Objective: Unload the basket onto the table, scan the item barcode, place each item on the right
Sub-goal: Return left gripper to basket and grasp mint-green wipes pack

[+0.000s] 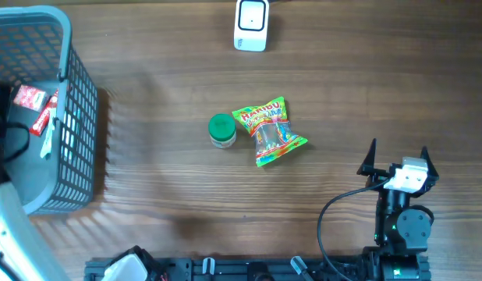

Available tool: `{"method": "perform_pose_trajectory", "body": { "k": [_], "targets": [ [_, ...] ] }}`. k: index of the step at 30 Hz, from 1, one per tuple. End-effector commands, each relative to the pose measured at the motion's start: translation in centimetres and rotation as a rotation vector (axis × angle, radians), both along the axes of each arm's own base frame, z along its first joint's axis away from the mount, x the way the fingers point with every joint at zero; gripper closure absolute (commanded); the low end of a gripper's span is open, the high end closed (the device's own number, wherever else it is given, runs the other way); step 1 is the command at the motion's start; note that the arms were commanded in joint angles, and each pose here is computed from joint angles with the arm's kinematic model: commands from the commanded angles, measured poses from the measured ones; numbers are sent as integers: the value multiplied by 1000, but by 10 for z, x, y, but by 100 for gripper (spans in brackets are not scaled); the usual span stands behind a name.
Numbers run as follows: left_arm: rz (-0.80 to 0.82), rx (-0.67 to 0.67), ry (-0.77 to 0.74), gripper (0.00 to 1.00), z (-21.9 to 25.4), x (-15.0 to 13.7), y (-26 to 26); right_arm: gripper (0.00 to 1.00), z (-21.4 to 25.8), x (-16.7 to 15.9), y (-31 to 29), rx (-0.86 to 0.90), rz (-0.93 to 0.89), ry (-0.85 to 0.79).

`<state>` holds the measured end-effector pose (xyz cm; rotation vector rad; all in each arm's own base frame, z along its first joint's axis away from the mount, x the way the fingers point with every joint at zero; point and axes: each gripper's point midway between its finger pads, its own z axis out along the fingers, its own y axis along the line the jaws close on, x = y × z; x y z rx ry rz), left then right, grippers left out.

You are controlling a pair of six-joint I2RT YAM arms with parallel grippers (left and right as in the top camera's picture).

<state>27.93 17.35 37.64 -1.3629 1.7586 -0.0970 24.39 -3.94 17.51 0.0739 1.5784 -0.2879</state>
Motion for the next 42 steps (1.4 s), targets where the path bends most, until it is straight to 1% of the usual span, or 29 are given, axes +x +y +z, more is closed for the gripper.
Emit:
{"method": "perform_pose_trajectory", "body": {
  "k": [1,2,5,6,9,11,12,13,14,15,17,18,19,21,26,31,36,42],
  "targets": [
    [149,49,149,12,-26,-14,31,0,-1,1,3,-6,17,3],
    [174,49,186,0,-34,-16,39,0,-1,1,3,-6,17,3],
    [191,8,273,0,-64,-12,59,0,-1,1,3,-6,17,3],
    [167,5,298,0,-72,-7,63,0,-1,1,3,-6,17,3],
    [-15,78,448,0,-97,7,71,0,-1,1,3,-6,17,3],
    [-145,157,532,0,-107,16,75,0,-1,1,3,-6,17,3],
    [-187,189,555,1,-110,20,78,0,0,1,3,-7,17,2],
    [-209,201,571,5,-114,24,81,0,-1,1,3,-6,17,3],
    [-218,193,572,5,-118,27,81,1,-1,1,3,-6,17,3],
    [-310,199,569,1,-125,38,77,2,-1,1,3,-6,17,3],
    [-576,231,563,0,-139,56,57,0,-1,1,3,-6,17,3],
    [-678,233,558,0,-147,62,49,0,-1,1,3,-7,17,3],
    [-726,220,565,0,-156,64,45,0,-1,1,3,-6,17,3],
    [-740,179,598,0,-177,66,47,0,-1,1,3,-7,17,3],
    [-740,96,729,0,-251,62,60,1,-1,1,3,-6,17,2],
    [-854,76,800,0,-297,57,56,0,-1,1,3,-6,17,3],
    [-842,53,887,0,-331,42,59,0,0,1,3,-6,17,2],
    [-856,5,914,0,-357,37,56,0,0,1,3,-7,17,2]
  ]
}}
